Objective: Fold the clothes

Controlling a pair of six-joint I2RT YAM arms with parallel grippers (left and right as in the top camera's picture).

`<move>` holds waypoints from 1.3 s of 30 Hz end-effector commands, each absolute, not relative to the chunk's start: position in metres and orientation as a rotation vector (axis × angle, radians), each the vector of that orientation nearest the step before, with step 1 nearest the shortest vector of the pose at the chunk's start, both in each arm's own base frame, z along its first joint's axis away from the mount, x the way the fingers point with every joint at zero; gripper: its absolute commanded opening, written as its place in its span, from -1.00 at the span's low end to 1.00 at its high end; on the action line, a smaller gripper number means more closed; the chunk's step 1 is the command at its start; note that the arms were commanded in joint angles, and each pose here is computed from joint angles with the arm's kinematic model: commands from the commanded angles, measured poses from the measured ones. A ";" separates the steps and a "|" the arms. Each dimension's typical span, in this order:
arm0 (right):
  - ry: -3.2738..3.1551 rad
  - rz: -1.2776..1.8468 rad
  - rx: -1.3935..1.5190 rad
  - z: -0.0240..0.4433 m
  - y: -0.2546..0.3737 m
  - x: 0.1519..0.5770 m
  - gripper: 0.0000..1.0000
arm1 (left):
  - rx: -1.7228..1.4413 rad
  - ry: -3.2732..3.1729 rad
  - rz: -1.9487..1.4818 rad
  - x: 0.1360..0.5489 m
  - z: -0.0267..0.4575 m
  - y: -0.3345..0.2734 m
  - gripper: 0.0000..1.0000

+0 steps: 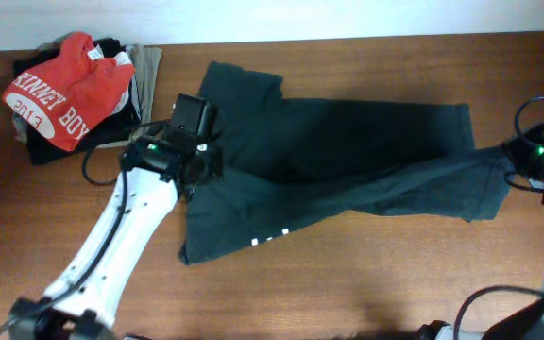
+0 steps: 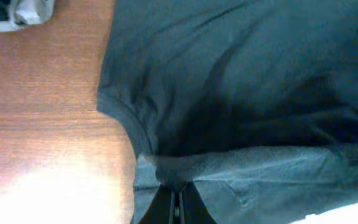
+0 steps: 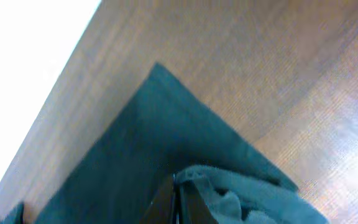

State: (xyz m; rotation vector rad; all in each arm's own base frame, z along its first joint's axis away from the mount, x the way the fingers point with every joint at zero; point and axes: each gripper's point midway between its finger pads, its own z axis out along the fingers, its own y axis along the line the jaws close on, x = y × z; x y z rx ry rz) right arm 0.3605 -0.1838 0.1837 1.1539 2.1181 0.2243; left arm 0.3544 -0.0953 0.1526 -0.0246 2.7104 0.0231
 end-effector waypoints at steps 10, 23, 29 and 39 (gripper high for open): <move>2.207 0.281 0.985 0.155 -0.192 0.407 0.97 | -0.143 2.700 0.172 0.391 0.113 -0.071 0.01; 2.661 0.352 0.996 0.074 -0.128 0.335 -0.92 | -0.061 3.138 -0.352 0.268 0.085 -0.122 -0.76; 2.676 0.363 1.014 0.030 -0.121 0.323 -0.92 | -0.117 3.110 -0.359 0.262 0.029 -0.118 -0.77; 2.682 0.227 1.255 -0.024 -0.134 0.305 -0.92 | -0.180 3.261 -0.271 0.242 -0.009 -0.106 -0.90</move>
